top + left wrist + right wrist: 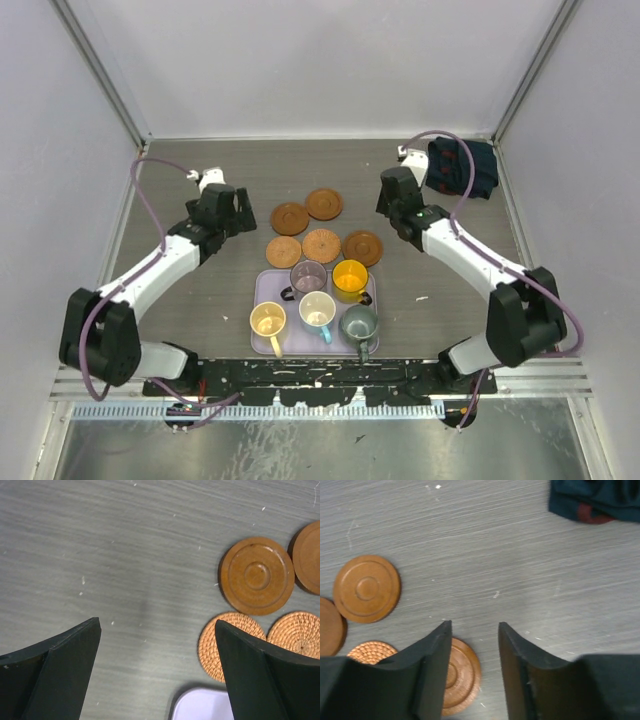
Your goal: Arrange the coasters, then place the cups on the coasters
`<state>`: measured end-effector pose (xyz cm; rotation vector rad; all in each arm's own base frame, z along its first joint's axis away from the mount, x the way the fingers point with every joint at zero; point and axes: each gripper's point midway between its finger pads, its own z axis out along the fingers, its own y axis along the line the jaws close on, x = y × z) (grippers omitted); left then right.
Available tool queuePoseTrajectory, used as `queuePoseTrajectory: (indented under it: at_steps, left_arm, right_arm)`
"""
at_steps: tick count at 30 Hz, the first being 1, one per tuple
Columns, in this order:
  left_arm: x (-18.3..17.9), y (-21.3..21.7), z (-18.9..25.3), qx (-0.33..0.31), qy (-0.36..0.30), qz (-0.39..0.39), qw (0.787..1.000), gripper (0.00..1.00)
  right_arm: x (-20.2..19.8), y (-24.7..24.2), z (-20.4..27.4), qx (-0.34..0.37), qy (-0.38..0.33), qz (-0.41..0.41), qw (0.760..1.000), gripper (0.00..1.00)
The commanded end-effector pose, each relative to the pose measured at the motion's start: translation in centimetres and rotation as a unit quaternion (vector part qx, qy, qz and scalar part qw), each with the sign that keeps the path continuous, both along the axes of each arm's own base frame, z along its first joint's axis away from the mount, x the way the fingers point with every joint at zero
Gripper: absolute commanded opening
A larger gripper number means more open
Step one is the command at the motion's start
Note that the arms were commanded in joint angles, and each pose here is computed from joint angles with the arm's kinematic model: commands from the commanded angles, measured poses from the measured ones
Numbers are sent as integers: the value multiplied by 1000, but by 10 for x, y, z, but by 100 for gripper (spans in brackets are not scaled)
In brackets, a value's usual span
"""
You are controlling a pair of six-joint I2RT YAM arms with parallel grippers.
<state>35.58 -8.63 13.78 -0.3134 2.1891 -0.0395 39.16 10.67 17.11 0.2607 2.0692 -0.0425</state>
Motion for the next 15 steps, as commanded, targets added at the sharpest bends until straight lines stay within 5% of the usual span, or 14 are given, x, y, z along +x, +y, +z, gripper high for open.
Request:
queuePoseTrajectory:
  at_steps: [1,4,10,15]
  left_arm:
    - [47,-19,22,-15,-51,-23,998,98]
    - [62,-31,10,-11,-22,-46,999,98]
    - [88,-55,4,-23,-27,-92,995,98]
    - [104,-69,-10,-18,-5,-123,992,98]
  right_arm:
    - [32,34,24,34,-33,56,997,42]
    - [48,49,16,36,-22,79,996,38]
    - [71,77,-11,37,20,123,992,3]
    - [84,106,-41,54,65,172,981,1]
